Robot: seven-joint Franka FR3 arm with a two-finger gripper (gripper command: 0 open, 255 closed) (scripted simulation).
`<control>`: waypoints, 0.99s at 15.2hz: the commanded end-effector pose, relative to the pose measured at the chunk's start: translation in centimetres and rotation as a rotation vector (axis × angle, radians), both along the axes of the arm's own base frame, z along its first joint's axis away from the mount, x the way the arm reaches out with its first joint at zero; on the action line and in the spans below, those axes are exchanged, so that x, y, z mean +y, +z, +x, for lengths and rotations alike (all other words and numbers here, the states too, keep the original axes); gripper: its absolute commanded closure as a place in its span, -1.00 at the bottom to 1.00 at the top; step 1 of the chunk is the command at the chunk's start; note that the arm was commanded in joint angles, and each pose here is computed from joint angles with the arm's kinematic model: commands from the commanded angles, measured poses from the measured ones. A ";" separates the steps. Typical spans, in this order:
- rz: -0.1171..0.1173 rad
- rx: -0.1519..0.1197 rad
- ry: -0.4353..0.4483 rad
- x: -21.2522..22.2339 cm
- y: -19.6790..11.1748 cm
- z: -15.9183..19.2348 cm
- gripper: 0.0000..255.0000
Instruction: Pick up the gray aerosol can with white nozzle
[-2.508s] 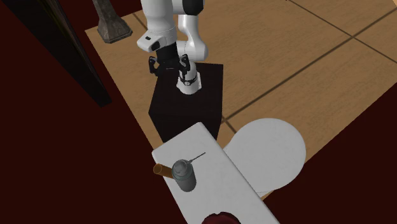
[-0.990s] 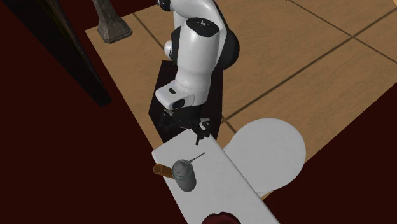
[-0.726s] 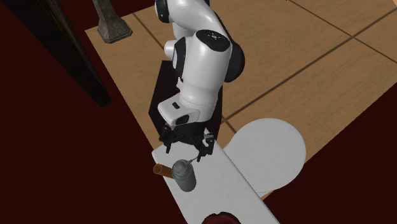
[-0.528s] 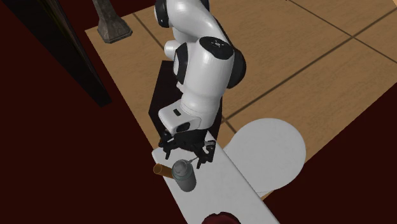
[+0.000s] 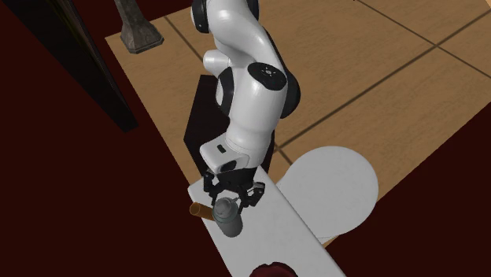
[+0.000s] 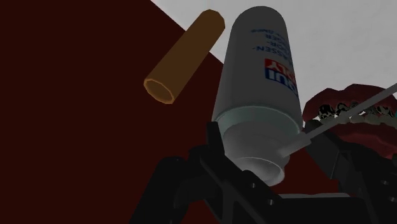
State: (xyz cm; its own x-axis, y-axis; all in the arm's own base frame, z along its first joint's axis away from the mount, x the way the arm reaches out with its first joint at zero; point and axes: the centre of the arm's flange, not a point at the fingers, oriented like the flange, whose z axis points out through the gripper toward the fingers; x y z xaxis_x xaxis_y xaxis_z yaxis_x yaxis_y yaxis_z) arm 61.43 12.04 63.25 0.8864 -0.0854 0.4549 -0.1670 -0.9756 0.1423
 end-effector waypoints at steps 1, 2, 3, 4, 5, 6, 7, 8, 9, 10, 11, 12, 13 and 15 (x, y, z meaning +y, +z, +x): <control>0.000 0.000 0.000 0.0 -0.1 0.0 1.00; 0.000 0.000 0.000 0.0 -0.1 0.0 1.00; 0.000 0.000 0.000 0.0 -0.1 0.0 1.00; 0.000 0.000 0.000 0.0 -0.1 0.0 1.00; 0.000 0.000 0.000 0.0 -0.1 0.0 1.00; 0.000 0.000 0.000 0.0 -0.1 0.0 1.00; 0.000 0.000 0.000 0.0 -0.1 0.0 1.00; 0.000 0.000 0.000 0.0 -0.1 0.0 1.00; 0.000 0.000 0.000 0.0 -0.2 0.1 1.00; 0.000 0.000 0.000 0.0 0.3 0.1 1.00; 0.000 0.000 0.000 0.0 0.9 0.1 1.00; 0.000 0.000 0.000 0.0 1.4 0.1 1.00; 0.000 0.000 0.000 0.0 1.9 0.1 1.00; 0.000 0.000 0.000 0.0 3.0 0.1 1.00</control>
